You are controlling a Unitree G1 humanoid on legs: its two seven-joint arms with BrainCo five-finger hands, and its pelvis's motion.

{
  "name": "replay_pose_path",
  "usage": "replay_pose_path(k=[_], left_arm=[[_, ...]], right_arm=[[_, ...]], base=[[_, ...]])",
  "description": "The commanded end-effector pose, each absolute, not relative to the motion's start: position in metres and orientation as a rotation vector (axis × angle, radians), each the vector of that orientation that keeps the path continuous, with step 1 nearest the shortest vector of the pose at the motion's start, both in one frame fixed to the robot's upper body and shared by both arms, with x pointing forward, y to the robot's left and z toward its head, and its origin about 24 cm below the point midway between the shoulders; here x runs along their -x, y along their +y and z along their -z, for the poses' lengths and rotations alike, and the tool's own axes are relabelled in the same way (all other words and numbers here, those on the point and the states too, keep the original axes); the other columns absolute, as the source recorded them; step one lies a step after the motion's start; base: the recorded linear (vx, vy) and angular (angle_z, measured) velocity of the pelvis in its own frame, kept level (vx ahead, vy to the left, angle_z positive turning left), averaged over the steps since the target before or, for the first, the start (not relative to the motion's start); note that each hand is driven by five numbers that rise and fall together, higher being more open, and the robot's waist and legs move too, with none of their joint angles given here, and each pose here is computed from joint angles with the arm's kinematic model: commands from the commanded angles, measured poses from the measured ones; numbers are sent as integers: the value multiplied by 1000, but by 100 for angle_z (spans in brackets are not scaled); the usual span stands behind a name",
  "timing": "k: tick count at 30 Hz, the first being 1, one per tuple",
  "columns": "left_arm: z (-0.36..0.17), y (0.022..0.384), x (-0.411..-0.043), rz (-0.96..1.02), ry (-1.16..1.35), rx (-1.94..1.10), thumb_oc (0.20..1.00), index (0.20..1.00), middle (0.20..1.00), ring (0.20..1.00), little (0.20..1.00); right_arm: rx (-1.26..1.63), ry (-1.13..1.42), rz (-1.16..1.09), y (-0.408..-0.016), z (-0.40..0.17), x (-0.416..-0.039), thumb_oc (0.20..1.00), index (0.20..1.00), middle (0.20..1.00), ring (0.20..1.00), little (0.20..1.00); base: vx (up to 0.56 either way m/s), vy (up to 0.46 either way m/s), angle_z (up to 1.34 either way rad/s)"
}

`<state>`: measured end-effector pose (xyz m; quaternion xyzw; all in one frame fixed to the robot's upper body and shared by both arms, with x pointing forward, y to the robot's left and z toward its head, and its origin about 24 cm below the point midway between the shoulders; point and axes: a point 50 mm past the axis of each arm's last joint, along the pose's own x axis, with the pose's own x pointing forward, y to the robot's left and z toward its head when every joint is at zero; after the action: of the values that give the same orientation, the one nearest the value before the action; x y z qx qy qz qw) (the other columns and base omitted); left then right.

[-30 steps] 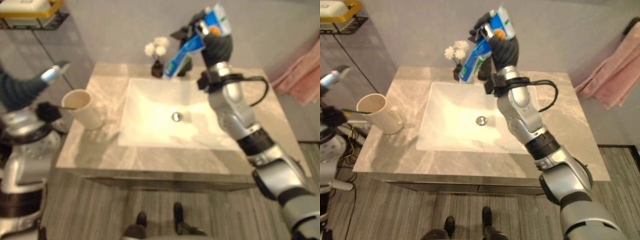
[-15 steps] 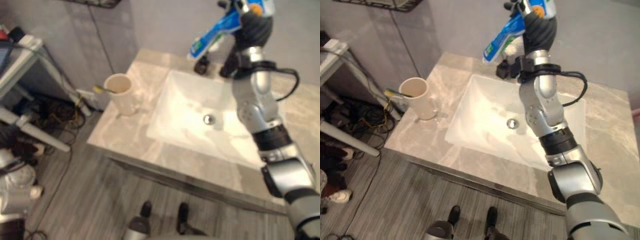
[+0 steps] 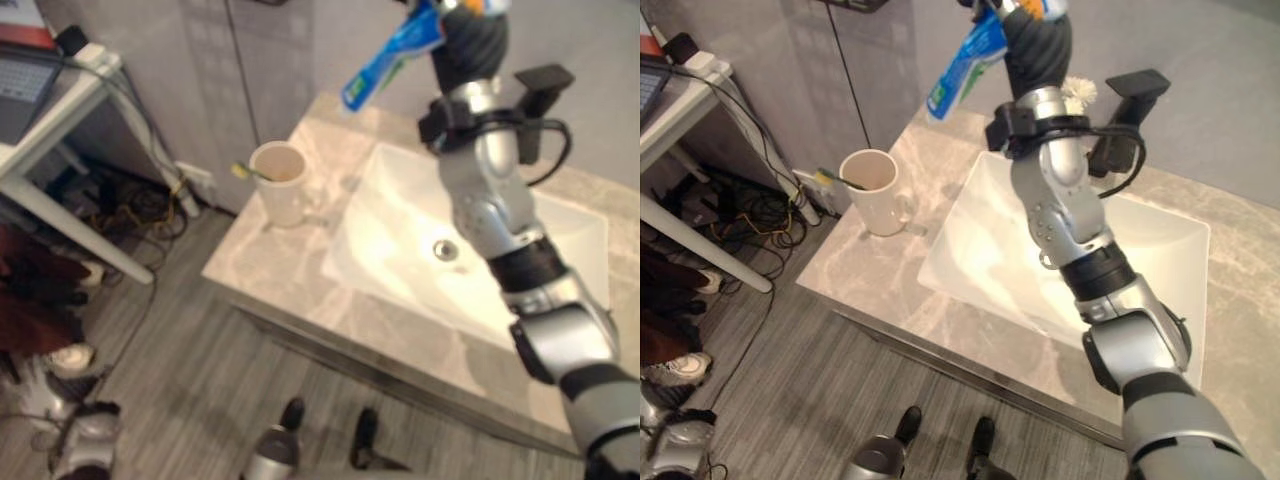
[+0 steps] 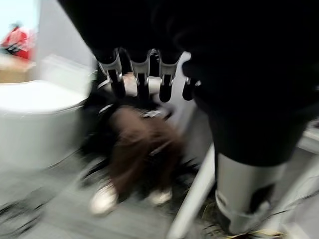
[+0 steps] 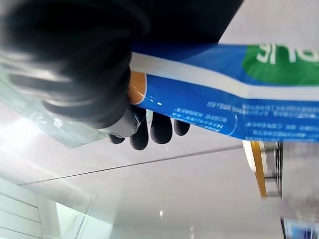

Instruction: Put brush and paste in cup on sink, flatten towel.

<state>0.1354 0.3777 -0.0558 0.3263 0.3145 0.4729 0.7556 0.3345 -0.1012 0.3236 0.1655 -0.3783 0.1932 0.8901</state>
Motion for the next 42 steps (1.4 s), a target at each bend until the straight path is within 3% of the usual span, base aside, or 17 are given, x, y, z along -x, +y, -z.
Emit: replay_pose_path(k=[1, 8, 11, 19, 35, 42], left_arm=[[74, 377, -117, -1030, 816, -589, 1000, 1000, 1000, 1000, 1000], [119, 342, -79, -941, 1124, -377, 1000, 1000, 1000, 1000, 1000], [134, 322, -64, -814, 1255, -329, 1000, 1000, 1000, 1000, 1000], [152, 291, -51, -631, 1364, -275, 1000, 1000, 1000, 1000, 1000], [144, 296, -81, -571, 1258, -379, 1000, 1000, 1000, 1000, 1000], [145, 299, -73, -527, 1289, -411, 1000, 1000, 1000, 1000, 1000]], right_arm=[[-386, -913, -523, -75, -360, -320, 200, 200, 200, 200, 200], [-385, -865, -628, -49, -356, -318, 200, 200, 200, 200, 200], [-392, -849, -651, -42, -356, -320, 200, 200, 200, 200, 200], [-412, -800, -697, -28, -344, -320, 200, 200, 200, 200, 200], [-422, -750, -749, -10, -327, -314, 200, 200, 200, 200, 200], [-404, -752, -746, -11, -328, -315, 200, 200, 200, 200, 200]], base=[[0, 0, 0], [2, 0, -1], [0, 0, 0], [17, 0, -4], [0, 0, 0], [-4, 4, 2]])
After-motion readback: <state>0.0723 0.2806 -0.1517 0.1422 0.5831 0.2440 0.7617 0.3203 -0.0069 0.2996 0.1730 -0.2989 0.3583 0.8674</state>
